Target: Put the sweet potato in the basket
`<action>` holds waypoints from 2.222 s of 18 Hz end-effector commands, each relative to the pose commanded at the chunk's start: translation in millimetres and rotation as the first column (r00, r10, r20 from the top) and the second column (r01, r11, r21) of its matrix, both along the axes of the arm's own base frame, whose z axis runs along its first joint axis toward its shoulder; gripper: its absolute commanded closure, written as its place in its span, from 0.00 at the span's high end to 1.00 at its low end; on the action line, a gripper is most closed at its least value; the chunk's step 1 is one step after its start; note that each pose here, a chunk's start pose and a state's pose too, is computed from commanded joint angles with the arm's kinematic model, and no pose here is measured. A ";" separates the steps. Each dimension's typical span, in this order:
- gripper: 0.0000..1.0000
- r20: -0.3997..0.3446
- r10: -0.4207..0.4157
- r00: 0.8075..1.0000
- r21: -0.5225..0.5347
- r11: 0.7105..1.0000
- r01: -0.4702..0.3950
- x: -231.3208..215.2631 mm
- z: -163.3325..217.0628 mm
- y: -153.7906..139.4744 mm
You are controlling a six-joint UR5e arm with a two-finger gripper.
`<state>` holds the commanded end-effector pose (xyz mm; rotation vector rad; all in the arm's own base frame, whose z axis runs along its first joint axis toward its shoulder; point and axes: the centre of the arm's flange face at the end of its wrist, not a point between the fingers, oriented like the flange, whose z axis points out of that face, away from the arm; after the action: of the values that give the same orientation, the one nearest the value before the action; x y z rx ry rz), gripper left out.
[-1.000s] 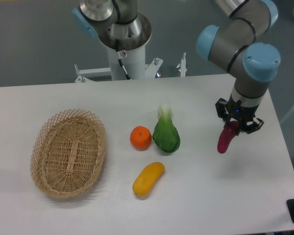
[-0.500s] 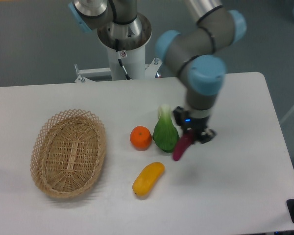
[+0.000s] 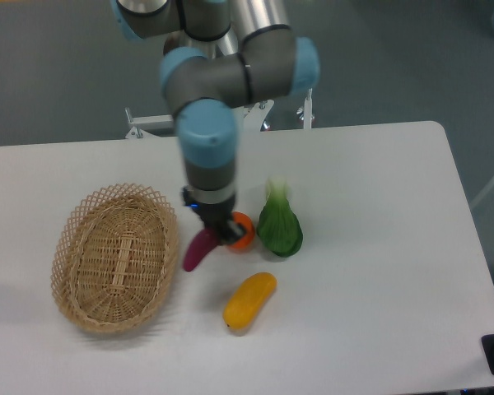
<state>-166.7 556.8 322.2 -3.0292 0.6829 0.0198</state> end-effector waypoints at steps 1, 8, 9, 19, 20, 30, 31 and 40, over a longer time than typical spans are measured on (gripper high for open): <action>0.04 0.001 -0.003 1.000 0.001 1.000 0.003 20.4 -0.6 6.2; 0.13 0.025 -0.064 0.998 -0.054 0.996 0.065 100.9 -37.0 29.0; 0.20 0.027 -0.071 0.997 -0.059 0.996 0.073 105.4 -39.4 29.4; 1.00 0.017 -0.069 0.998 -0.055 0.996 0.069 97.3 -36.7 26.6; 1.00 0.012 -0.063 0.998 -0.045 0.997 0.063 91.4 -33.3 27.4; 1.00 -0.030 0.114 0.993 0.042 0.993 -0.113 -33.4 13.4 19.5; 1.00 -0.033 0.114 0.993 0.047 0.992 -0.113 -48.4 17.5 16.0; 1.00 -0.060 0.150 0.987 0.038 0.988 -0.148 -217.9 26.3 -77.3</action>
<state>-384.6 479.4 348.5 -3.0512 0.4530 0.1295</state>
